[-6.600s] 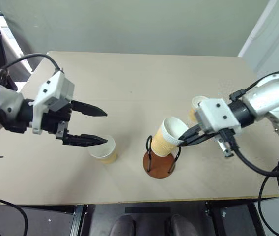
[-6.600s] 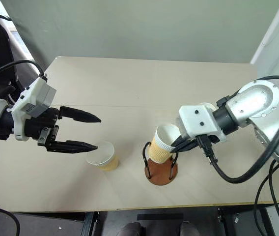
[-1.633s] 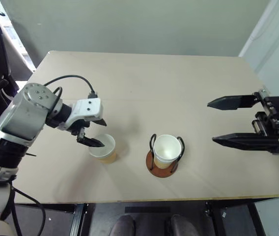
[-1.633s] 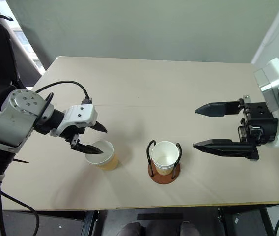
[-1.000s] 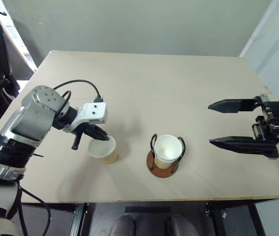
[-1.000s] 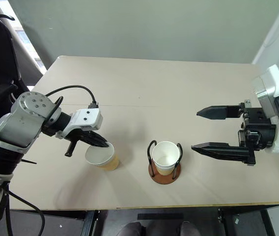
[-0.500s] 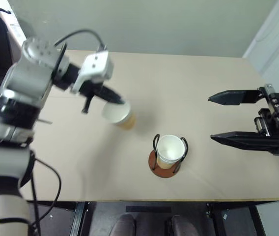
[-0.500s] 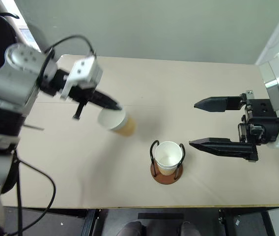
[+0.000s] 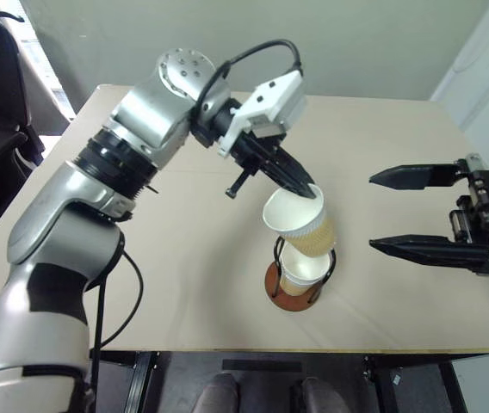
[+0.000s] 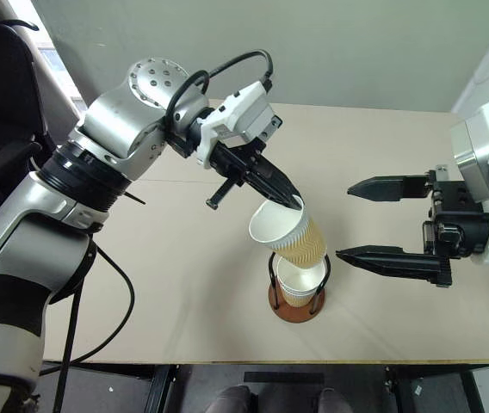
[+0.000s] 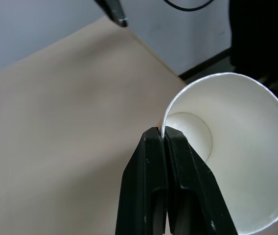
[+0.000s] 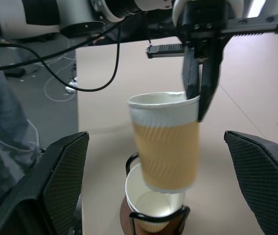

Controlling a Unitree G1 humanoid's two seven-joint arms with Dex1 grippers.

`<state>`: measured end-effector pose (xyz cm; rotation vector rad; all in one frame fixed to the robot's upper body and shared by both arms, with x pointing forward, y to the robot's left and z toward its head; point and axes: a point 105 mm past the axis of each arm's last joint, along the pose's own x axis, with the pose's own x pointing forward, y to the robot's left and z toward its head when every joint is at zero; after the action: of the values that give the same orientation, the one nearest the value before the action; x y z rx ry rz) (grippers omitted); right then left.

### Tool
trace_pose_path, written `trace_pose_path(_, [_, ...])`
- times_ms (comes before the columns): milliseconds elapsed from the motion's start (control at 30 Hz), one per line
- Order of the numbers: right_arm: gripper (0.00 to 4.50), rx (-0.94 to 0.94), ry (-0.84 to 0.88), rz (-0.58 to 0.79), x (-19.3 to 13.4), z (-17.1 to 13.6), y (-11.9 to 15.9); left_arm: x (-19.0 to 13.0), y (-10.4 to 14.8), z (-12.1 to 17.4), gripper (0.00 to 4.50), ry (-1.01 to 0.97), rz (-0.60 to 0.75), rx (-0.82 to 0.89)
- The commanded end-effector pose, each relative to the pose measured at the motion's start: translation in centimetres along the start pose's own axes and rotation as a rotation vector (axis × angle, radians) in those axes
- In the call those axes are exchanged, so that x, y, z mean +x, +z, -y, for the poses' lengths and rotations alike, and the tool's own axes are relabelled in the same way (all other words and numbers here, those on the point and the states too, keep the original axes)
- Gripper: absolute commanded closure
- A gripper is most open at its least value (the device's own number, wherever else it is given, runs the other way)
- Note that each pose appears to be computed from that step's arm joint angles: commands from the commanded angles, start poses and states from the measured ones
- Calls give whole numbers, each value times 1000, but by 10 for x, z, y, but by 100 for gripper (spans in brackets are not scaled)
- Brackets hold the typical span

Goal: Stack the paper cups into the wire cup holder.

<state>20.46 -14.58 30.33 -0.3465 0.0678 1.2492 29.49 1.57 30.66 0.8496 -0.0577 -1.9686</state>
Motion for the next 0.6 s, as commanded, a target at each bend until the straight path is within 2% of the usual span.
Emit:
trace_pose_path(33, [0, -55, -45, 1, -7, -4, 10, 4, 15, 4, 447, -72, -25, 92])
trace_pose_path(400, [0, -42, -88, -24, -11, -10, 6, 20, -1, 5, 447, -122, -102, 105])
trace_pose_path(600, [0, 7, -129, -113, -19, -10, -12, 29, -16, 2, 447, -135, -166, 135])
